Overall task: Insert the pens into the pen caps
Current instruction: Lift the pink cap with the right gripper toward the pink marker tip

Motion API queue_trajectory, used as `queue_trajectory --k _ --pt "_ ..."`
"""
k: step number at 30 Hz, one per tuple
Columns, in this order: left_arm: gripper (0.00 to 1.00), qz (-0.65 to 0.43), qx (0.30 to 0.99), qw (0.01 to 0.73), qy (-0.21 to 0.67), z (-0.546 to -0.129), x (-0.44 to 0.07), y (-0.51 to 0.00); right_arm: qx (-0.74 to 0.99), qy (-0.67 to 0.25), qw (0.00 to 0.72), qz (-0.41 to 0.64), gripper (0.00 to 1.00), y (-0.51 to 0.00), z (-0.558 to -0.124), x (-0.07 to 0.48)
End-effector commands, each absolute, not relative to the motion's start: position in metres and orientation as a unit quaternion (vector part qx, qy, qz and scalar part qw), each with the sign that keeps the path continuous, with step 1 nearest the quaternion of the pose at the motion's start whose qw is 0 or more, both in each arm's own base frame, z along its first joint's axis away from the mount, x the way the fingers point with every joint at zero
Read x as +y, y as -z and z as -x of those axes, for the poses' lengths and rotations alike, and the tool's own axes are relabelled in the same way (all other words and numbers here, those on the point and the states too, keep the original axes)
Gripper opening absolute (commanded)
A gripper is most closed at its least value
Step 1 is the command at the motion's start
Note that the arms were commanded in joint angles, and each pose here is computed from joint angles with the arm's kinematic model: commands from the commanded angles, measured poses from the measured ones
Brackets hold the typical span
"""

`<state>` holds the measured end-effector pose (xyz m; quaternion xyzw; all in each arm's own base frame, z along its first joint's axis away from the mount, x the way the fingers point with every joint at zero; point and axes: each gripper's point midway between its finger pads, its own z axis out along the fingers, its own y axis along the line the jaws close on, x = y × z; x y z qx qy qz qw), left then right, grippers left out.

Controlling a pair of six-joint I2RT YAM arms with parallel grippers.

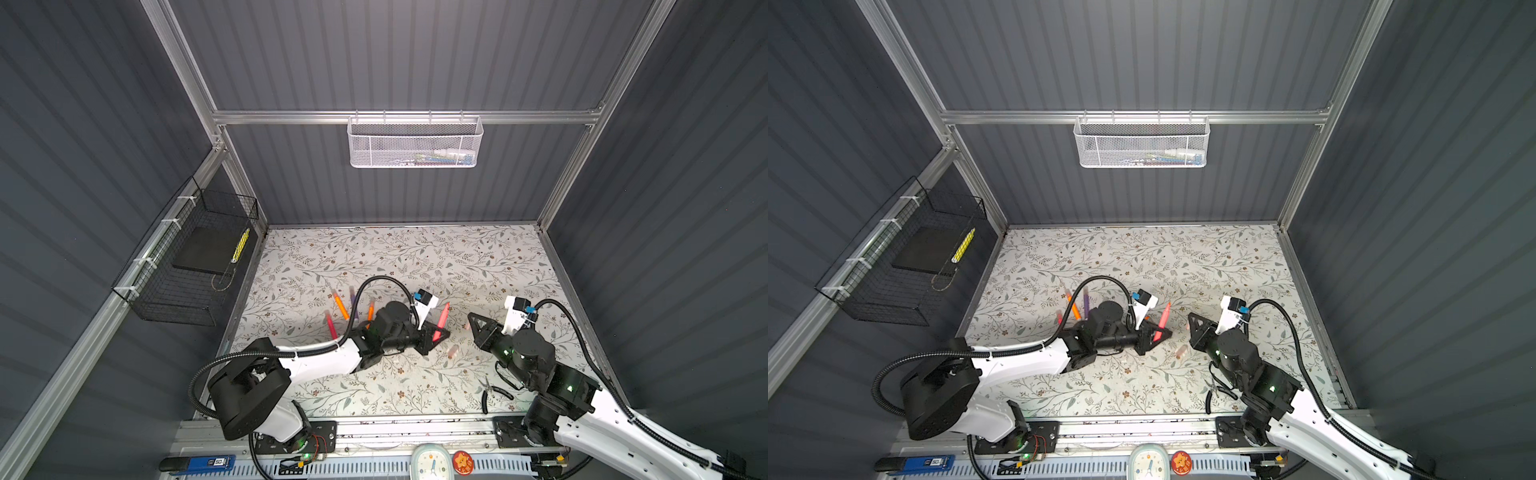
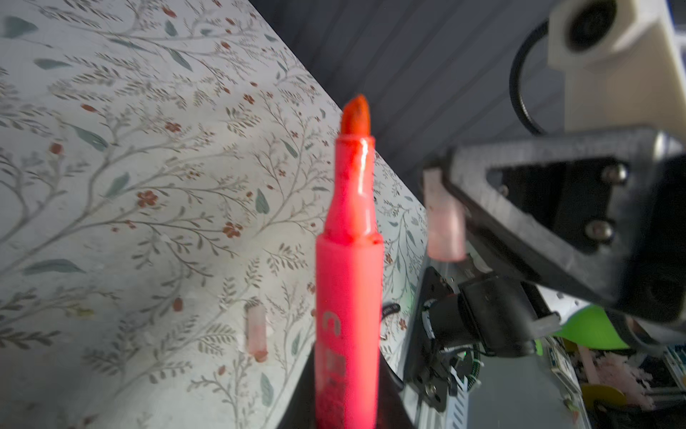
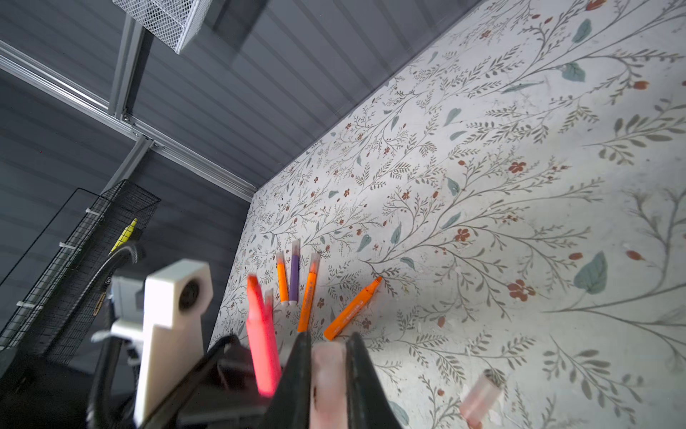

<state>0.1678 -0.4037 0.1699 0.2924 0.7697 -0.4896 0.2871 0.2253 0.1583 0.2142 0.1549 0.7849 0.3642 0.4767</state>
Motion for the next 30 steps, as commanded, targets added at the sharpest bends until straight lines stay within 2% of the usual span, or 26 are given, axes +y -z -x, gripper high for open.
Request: queue_trajectory --k 1,6,18,30 --pt "0.00 -0.294 0.790 0.301 0.446 -0.153 -0.394 -0.167 0.779 -0.388 0.470 -0.147 0.01 -0.228 -0.230 0.165" --pt "0.00 -0.302 0.793 0.312 0.426 -0.140 -0.383 -0.159 0.784 -0.405 0.445 -0.151 0.00 -0.221 -0.233 0.167" --pt "0.00 -0.329 0.798 0.314 0.396 -0.119 -0.394 -0.138 0.765 -0.455 0.431 -0.146 0.00 -0.228 -0.233 0.176" --pt "0.00 -0.297 0.816 0.339 0.362 -0.135 -0.389 -0.135 0.767 -0.479 0.403 -0.141 0.00 -0.220 -0.233 0.189"
